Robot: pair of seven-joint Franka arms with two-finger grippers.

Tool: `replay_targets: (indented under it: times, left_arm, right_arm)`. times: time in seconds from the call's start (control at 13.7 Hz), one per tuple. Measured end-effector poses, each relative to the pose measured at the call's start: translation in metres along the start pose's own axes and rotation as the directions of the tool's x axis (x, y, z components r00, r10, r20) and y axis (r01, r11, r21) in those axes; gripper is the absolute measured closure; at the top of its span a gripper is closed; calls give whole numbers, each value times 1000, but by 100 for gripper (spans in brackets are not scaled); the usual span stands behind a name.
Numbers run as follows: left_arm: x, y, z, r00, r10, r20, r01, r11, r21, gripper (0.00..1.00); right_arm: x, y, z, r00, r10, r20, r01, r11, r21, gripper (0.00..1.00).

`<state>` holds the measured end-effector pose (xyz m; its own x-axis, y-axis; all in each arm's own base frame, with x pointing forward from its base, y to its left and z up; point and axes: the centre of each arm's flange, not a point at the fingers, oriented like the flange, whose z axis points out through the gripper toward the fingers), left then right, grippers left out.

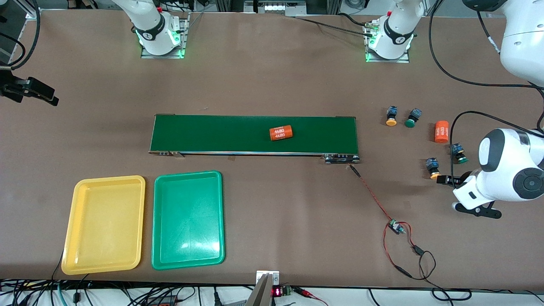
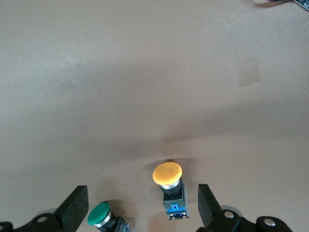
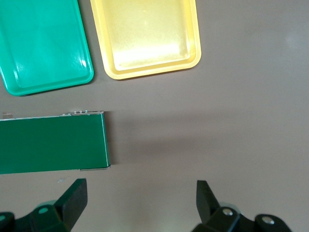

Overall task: Sort buttons by color to trays
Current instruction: 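Lower the left gripper onto the yellow-capped button, then grasp the yellow button with the left gripper and carry it to the belt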

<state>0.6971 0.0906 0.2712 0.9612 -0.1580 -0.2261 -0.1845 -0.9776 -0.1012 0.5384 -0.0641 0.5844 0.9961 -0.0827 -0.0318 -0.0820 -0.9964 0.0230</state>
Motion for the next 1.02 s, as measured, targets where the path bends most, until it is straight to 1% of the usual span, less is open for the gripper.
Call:
replay_targets:
  times: [0.22,0.37,0.44,0.51,0.66,0.8,0.88,1.02]
  left_arm:
    - [0,0,0,1000,1,1,-1,1000,0,0]
    - [-1,3,5,1000,5,15,-5,1000,-3,0]
    - [-4,7,15,999,12,36,-11,1000,-8,0]
    - [-6,12,28,998,23,57,-22,1000,-15,4]
    - [-9,23,52,997,39,66,-37,999,-27,4]
    - [-15,31,69,996,21,89,-19,999,-33,4]
    - [-19,36,76,996,16,93,-13,999,-36,5]
    - [-26,50,96,998,16,64,-13,999,-44,5]
  right_arm:
    - [0,0,0,1000,0,0,0,1000,0,0]
    - [0,0,0,1000,1,0,-1,1000,0,0]
    - [0,1,0,1000,1,0,-1,1000,0,0]
    - [0,1,0,1000,3,0,-3,1000,0,0]
    - [1,4,1,1000,7,-1,-7,1000,0,0]
    - [2,5,2,1000,9,1,-9,1000,0,0]
    - [2,5,3,1000,9,2,-9,1000,-1,0]
    - [4,5,6,1000,9,5,-9,1000,-1,0]
